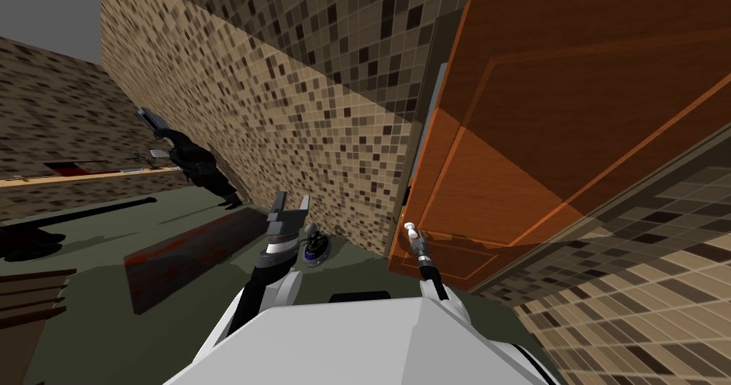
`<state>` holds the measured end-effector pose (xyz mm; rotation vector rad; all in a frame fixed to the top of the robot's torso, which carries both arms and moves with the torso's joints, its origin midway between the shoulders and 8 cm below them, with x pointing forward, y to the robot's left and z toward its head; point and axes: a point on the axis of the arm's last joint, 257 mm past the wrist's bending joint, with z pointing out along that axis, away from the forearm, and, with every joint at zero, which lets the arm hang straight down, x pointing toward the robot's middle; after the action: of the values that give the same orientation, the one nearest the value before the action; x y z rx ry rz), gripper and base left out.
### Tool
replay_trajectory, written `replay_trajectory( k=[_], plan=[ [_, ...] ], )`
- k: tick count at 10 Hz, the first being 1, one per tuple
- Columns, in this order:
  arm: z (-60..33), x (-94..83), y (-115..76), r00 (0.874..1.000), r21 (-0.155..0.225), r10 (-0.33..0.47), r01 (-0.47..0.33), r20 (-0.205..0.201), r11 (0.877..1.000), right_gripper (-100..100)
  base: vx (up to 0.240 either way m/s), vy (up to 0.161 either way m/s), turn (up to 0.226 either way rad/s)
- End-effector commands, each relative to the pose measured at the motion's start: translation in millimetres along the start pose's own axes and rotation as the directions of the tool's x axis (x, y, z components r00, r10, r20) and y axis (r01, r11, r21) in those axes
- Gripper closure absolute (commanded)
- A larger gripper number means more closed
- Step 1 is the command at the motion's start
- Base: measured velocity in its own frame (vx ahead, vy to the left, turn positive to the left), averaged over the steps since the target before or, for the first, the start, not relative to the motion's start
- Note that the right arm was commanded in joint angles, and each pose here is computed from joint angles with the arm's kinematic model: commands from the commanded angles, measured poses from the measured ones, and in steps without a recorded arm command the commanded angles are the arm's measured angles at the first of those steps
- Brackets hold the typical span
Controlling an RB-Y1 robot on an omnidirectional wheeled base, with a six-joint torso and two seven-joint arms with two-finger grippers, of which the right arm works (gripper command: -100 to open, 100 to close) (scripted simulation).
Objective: Pull the door open
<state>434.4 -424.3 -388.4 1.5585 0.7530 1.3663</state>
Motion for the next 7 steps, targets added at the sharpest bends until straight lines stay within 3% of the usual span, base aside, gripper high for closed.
replay_trajectory(
  k=[1,4,6,7],
  plan=[
    [1.6,3.4,-0.5,0.998,-0.006,0.066,-0.066,0.004,0.998,-100,-0.079,-0.008,0.049],
    [3.5,6.9,-2.1,0.987,-0.012,0.159,-0.158,0.011,0.987,-100,-0.072,-0.015,0.038],
    [5.5,10.9,-4.2,0.969,-0.019,0.248,-0.248,0.018,0.969,-100,-0.055,-0.012,0.042],
    [5.5,10.9,-4.2,0.965,-0.019,0.262,-0.262,0.017,0.965,-100,-0.049,-0.007,0.019]
  ],
)
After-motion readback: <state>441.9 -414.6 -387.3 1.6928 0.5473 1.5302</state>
